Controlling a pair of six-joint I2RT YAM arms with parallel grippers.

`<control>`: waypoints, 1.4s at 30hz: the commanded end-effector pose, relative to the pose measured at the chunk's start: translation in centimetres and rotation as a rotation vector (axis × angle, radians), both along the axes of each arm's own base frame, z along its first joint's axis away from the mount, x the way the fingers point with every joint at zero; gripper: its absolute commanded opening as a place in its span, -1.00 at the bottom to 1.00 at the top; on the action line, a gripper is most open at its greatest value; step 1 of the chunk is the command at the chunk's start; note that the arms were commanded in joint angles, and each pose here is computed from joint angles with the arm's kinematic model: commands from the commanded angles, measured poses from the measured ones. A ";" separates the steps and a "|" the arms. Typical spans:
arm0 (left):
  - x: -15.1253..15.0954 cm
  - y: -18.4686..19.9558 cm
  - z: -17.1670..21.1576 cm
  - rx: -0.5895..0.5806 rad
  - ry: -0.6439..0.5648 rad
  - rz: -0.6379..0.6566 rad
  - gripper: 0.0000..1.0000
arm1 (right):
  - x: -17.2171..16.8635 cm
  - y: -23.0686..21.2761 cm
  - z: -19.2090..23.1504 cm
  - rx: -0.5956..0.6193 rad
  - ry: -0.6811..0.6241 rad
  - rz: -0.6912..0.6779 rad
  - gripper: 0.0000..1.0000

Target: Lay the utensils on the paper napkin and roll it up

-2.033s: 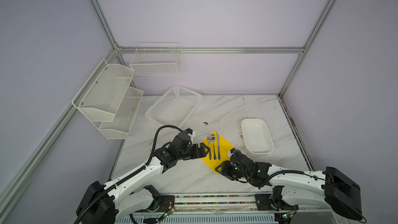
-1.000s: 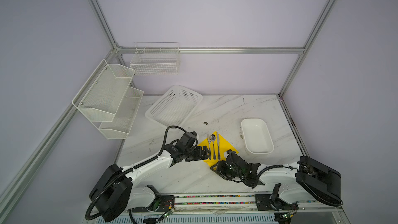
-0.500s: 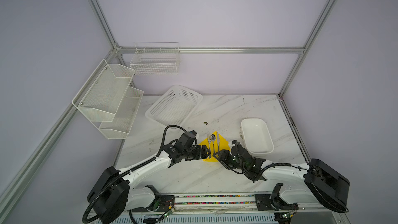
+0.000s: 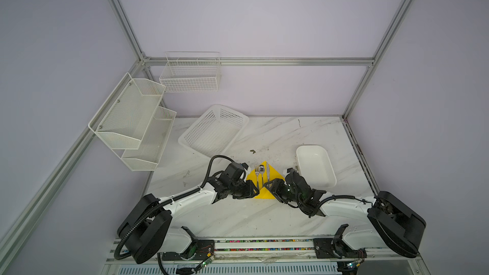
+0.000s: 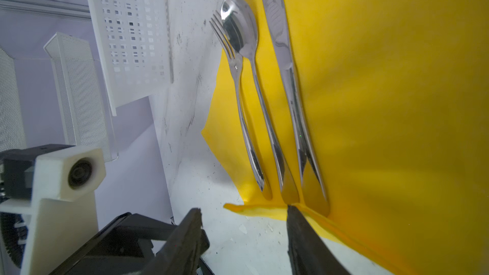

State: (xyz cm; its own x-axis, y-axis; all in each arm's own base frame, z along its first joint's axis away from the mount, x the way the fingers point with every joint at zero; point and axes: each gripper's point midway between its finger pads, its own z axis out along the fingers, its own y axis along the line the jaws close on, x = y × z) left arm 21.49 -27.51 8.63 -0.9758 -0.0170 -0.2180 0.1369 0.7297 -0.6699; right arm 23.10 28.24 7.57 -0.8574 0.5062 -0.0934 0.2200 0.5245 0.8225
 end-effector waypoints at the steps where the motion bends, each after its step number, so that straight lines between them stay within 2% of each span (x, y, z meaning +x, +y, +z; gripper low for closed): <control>1: 0.4 -2.3 2.1 -0.079 -0.040 -0.066 -0.50 | 0.5 0.2 0.6 0.020 -0.012 -0.003 0.06; 6: 0.6 -3.1 1.0 -0.059 -0.022 -0.079 -0.52 | 0.5 0.3 0.4 0.016 -0.003 0.003 0.03; 16: 3.5 -3.6 0.3 -0.049 -0.063 0.038 -0.51 | 0.2 0.1 -0.3 0.000 0.022 0.014 -0.01; 21: 4.0 -3.9 -0.1 -0.057 -0.062 0.055 -0.51 | 0.0 -0.6 -1.0 -0.018 0.041 0.013 -0.01; 23: 3.9 -3.8 -0.7 -0.044 -0.051 0.057 -0.51 | 0.0 -0.8 0.0 -0.010 0.019 0.023 -0.02; 24: 3.9 -3.7 -0.9 -0.037 -0.045 0.059 -0.51 | 0.0 -0.9 0.0 -0.030 0.013 0.031 -0.04; 25: 3.9 -3.6 -1.2 -0.030 -0.040 0.062 -0.51 | 0.0 -1.1 0.1 -0.060 0.000 0.044 -0.15; 28: 3.8 -3.3 -1.5 -0.017 -0.034 0.070 -0.51 | -0.2 -2.1 -0.6 -0.213 -0.011 0.106 -0.38; 32: 3.6 -3.0 -2.0 0.001 -0.027 0.074 -0.51 | -1.2 -2.4 -1.9 -0.336 0.011 0.221 -0.54; 35: 3.6 -2.9 -2.2 0.007 -0.024 0.074 -0.51 | -1.3 -3.5 -2.8 -0.432 0.022 0.248 -0.64; 42: 3.5 -2.8 -2.5 0.015 -0.016 0.073 -0.51 | -1.8 -2.9 -3.3 -0.450 0.029 0.333 -0.73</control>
State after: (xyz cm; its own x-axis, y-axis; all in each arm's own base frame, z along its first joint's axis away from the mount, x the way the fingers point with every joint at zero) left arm 23.15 -28.84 3.69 -0.9811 -0.0705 -0.1803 0.0599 0.7751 -0.6290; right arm 21.77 25.90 5.05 -0.9567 0.1839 -0.2255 0.0302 0.8335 0.5517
